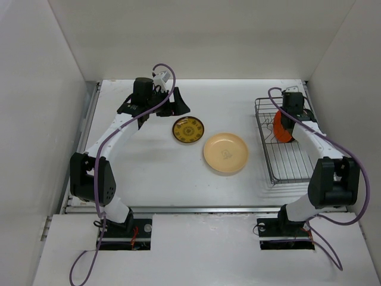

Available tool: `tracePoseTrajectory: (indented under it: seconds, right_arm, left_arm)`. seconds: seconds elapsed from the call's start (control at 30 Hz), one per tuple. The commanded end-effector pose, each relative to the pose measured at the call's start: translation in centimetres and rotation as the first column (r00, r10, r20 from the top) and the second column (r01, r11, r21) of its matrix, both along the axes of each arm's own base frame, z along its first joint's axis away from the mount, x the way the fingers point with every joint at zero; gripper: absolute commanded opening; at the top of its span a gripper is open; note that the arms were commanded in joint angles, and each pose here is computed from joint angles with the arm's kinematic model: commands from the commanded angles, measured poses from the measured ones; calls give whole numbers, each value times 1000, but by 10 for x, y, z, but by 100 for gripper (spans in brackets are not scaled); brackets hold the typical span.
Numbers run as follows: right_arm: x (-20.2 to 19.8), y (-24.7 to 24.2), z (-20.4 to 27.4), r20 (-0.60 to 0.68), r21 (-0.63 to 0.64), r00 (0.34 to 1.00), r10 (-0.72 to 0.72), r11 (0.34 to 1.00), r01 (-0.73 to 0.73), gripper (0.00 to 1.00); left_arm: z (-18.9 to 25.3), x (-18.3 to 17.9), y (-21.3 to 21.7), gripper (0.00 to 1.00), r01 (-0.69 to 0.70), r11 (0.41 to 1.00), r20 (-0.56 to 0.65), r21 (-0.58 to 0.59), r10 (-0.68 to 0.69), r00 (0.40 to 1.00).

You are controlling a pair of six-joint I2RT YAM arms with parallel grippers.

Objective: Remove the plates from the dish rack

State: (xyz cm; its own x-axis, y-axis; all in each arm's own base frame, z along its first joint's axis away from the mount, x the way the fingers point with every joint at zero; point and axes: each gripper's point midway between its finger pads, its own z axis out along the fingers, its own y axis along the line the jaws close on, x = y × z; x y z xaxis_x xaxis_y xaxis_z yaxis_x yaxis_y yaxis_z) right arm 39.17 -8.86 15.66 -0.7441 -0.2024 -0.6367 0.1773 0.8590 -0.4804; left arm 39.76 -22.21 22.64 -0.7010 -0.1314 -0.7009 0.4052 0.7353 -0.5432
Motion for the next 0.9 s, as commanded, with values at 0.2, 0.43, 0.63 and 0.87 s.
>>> tracePoseTrajectory:
  seconds: [0.2, 0.43, 0.63, 0.87]
  right_arm:
    - [-5, -13, 48, 145, -47, 988, -57, 997, 65, 0]
    - [-8, -19, 69, 225, -56, 970, -94, 992, 109, 0]
    - [-16, -24, 99, 337, -57, 934, -119, 988, 147, 0]
    - [-28, -22, 137, 477, -36, 873, -100, 990, 133, 0]
  left_arm:
    - [26, -5, 1, 81, 16, 1000, 72, -27, -14, 997]
    - [26, -5, 1, 81, 16, 1000, 72, -27, -14, 997]
    - [26, -5, 1, 81, 16, 1000, 72, -27, -14, 997]
    - [25, -7, -7, 82, 69, 996, 68, -54, -65, 996]
